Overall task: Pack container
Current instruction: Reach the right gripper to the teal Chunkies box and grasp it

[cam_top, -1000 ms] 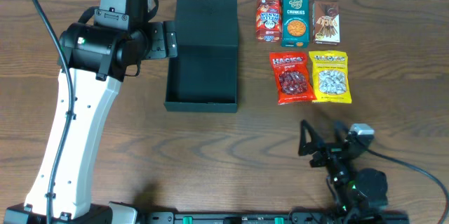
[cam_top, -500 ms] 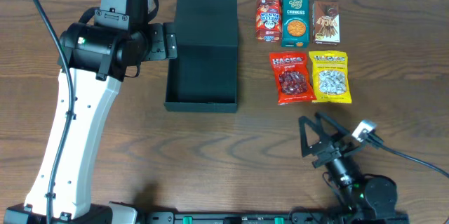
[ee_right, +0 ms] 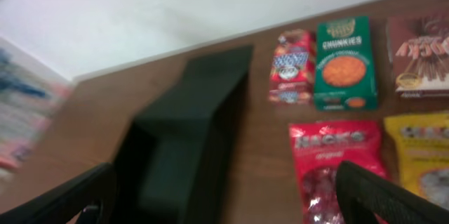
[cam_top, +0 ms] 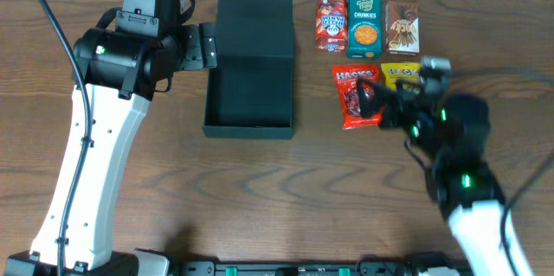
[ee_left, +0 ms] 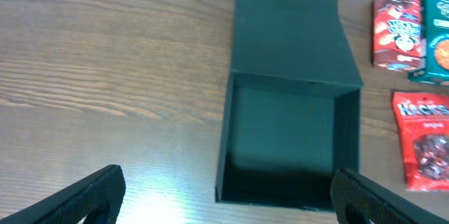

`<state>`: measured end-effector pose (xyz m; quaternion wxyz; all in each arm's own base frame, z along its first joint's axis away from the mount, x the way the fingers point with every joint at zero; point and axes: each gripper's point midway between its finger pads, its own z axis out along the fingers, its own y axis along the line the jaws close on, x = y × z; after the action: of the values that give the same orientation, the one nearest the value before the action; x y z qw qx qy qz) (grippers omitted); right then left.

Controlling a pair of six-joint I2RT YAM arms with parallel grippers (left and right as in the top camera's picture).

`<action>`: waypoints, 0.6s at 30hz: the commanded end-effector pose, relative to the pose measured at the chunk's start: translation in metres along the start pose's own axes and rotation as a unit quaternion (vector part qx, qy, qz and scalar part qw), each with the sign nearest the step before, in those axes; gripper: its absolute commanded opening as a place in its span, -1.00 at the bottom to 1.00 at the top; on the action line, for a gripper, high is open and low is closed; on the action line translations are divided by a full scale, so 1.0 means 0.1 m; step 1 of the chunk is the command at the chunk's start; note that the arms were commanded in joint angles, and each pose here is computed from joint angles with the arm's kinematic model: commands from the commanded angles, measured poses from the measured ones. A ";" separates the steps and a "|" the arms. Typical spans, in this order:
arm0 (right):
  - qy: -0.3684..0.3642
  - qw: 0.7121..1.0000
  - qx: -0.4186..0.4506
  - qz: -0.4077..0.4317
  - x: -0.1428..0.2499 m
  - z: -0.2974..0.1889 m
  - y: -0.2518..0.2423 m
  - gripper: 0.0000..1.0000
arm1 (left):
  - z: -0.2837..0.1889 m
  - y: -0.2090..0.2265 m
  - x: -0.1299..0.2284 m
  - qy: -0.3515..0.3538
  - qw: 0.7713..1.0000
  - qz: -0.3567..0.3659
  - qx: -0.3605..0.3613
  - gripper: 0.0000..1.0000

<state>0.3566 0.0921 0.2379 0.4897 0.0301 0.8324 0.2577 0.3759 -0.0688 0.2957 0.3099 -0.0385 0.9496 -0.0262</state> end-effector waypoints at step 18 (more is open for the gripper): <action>0.116 0.968 0.175 -0.138 -0.74 2.10 -1.06 0.99 | -0.02 0.12 0.01 -0.001 0.999 0.004 -0.031 0.91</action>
<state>0.5740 0.0706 0.1781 0.4088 -0.0283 0.9102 0.0602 0.3749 -0.0610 0.2950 0.3097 -0.0447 0.9498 -0.0049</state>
